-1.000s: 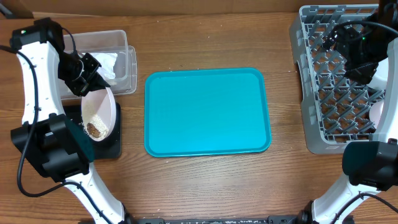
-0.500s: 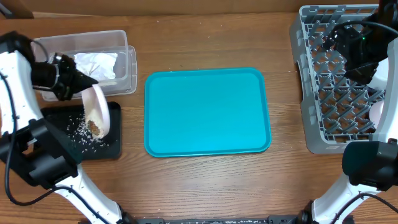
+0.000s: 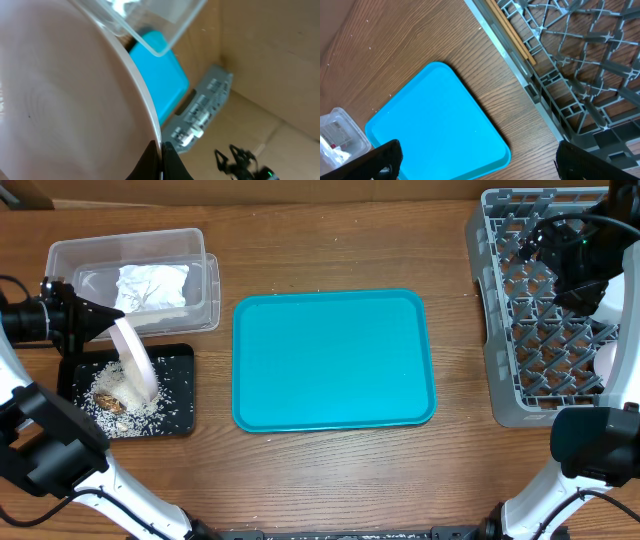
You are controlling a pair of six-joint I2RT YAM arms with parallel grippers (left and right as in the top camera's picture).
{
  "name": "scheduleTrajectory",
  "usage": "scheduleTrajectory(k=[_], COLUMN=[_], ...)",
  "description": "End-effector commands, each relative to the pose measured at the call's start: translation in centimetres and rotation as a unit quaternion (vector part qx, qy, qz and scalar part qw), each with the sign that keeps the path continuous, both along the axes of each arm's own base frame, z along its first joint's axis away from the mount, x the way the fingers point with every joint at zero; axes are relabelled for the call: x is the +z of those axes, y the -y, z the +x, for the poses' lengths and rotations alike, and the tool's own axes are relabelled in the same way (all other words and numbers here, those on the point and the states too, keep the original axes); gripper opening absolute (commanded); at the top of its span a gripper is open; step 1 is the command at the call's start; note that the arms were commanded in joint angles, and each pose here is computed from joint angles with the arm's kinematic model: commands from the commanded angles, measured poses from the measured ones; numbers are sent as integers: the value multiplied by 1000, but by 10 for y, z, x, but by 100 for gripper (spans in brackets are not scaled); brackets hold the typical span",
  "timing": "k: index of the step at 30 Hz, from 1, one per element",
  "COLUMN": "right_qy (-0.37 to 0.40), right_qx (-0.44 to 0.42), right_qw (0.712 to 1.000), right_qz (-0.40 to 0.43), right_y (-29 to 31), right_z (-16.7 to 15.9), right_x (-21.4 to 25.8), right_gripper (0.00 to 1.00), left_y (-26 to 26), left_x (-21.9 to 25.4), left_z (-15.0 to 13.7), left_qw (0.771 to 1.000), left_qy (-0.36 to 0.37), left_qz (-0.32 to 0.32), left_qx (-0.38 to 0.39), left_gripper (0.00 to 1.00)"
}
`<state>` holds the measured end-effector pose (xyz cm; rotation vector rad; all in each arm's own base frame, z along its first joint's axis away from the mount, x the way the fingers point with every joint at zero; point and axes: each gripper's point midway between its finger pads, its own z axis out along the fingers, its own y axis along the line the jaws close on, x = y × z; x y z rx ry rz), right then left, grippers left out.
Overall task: Sort waste into correct bins and load items into the dishwasher
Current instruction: 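Tilt the plate with the left gripper to dump rice onto the black tray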
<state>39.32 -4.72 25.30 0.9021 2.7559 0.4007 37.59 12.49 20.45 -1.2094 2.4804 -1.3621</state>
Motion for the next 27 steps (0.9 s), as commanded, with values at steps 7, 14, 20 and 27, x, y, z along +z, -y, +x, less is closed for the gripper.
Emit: scheduleTrajectory(k=[7,14,20,27], right_qy=[19,19,19,19], right_qx=[-4,-4,-4,-4], right_qw=[1000,1000,1000,1000], right_qz=[-5,-5,-5,-5], right_y=[2,2,2,2], right_z=[0,0,0,0], right_x=[12,12,12,12], right_gripper=[100,100,100,100], left_y=[-5,-6,-6,-19], left_x=[27,26,23,19], left_z=[2,1,1,-4], left_qw=[996,996,996,995], left_qy=[82,81,86,101], left_qz=[-18,-29,-25,-10], left_qx=[3,9,2,3], left_gripper=[4,4,4,4])
